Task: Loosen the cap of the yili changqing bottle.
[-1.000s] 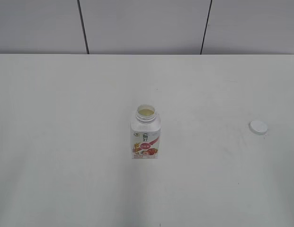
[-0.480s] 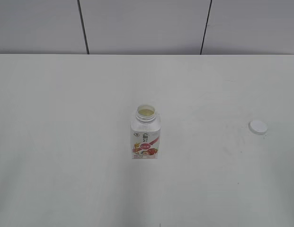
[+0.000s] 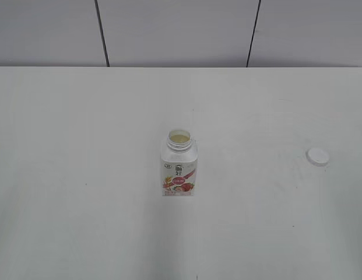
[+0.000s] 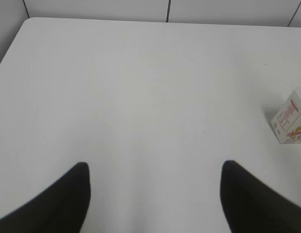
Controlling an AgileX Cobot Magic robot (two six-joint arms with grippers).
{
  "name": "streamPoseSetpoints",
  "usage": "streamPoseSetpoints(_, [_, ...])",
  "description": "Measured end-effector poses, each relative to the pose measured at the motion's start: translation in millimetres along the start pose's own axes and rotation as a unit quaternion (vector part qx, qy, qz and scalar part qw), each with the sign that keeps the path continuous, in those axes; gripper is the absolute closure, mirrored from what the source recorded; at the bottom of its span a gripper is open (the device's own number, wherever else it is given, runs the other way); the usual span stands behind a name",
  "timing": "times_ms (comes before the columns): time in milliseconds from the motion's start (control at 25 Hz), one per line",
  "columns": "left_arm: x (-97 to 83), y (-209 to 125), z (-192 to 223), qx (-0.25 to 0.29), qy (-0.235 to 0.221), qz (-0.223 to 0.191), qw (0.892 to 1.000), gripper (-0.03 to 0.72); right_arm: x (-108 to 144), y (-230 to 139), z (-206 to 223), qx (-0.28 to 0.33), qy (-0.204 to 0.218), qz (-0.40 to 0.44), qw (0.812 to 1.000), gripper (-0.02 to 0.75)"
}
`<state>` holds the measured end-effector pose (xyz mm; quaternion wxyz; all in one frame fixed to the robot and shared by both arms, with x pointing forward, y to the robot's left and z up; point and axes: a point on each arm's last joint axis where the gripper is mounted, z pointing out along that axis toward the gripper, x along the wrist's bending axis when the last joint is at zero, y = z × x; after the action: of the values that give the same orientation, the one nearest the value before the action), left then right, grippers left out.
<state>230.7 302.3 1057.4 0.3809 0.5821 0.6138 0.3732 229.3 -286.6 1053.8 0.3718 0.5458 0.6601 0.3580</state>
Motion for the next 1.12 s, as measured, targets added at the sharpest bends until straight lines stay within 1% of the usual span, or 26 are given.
streamPoseSetpoints(1120, [-0.3, 0.0, 0.0, 0.000, -0.001, -0.001, 1.000, 0.179, 0.1, 0.0, 0.0, 0.000, 0.001, 0.001, 1.000, 0.204])
